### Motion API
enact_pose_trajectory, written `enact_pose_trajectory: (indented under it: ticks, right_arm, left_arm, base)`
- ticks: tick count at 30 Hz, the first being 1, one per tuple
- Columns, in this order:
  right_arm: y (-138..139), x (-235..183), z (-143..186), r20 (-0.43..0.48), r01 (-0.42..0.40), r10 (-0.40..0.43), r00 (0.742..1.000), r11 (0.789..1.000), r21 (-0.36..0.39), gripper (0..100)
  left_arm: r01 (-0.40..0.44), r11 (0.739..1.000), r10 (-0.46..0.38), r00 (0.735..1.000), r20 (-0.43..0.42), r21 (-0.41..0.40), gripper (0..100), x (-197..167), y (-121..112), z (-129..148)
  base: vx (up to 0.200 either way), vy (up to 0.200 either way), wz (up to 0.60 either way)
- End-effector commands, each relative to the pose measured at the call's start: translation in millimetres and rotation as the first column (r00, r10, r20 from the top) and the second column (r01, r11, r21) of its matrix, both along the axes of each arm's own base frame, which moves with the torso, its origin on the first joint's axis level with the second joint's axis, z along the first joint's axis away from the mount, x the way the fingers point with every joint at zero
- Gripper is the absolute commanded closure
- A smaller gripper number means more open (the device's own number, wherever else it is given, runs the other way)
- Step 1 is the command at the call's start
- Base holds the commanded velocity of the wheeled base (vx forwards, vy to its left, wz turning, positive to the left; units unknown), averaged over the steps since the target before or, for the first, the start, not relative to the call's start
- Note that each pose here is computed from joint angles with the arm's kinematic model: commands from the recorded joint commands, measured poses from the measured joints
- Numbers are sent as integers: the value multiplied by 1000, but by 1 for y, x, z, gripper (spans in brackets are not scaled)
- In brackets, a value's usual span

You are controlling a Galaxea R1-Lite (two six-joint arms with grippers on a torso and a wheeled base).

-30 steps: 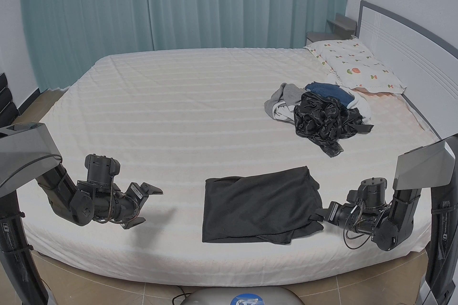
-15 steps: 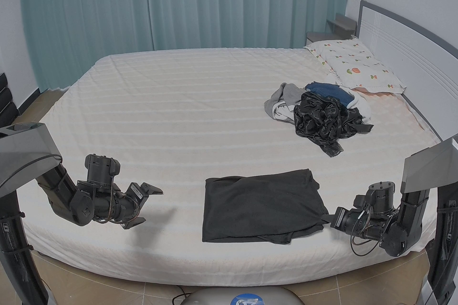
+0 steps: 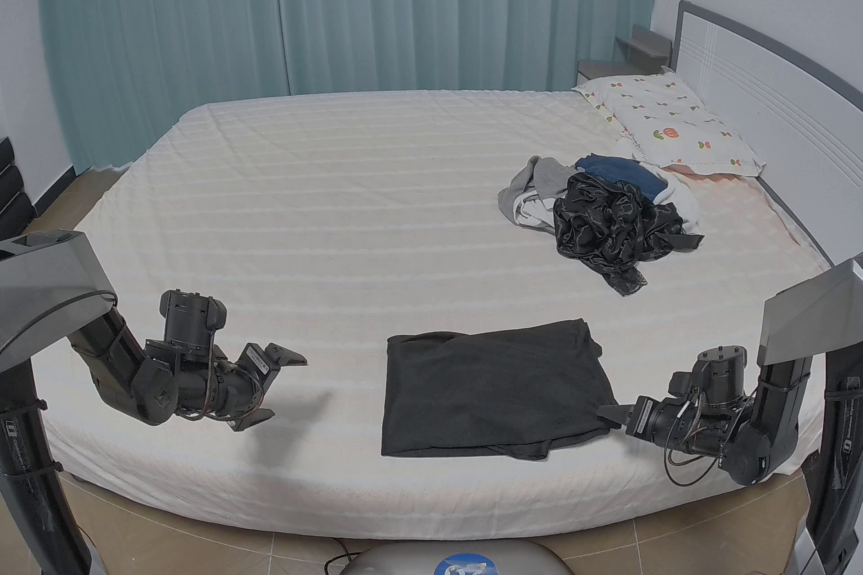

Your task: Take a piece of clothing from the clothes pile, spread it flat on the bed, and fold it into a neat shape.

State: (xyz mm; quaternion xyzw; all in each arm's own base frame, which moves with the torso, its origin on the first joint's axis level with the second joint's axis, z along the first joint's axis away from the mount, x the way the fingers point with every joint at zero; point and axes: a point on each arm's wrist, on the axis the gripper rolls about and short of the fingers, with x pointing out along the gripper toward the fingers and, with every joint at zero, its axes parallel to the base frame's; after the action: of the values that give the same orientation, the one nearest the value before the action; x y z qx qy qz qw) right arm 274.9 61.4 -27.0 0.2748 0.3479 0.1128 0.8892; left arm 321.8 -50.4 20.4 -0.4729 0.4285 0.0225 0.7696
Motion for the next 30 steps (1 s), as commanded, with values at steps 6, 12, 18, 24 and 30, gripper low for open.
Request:
enact_pose_trajectory:
  ticks: [6,12,18,24,30]
  right_arm:
    - [-7,30,13,108,55,-58,992,998,31,0]
    - [2,58,-5,101,62,-67,993,996,59,0]
    - [10,85,-10,123,56,-64,990,996,65,0]
    - [19,100,-12,115,71,-76,990,996,46,0]
    - [26,114,-14,153,95,-100,983,995,37,0]
  left_arm:
    - [-3,1000,3,1000,-1,-2,0,0,0,0]
    - [-3,1000,3,1000,-2,0,0,0,0,-1]
    - [-17,1000,17,1000,-3,6,0,1,1,-1]
    - [-19,1000,19,1000,2,16,0,-1,1,-2]
    - [-19,1000,19,1000,11,18,0,0,0,-3]
  base:
    - [0,0,0]
    - [0,0,0]
    - [0,0,0]
    - [67,0,0]
    - [33,0,0]
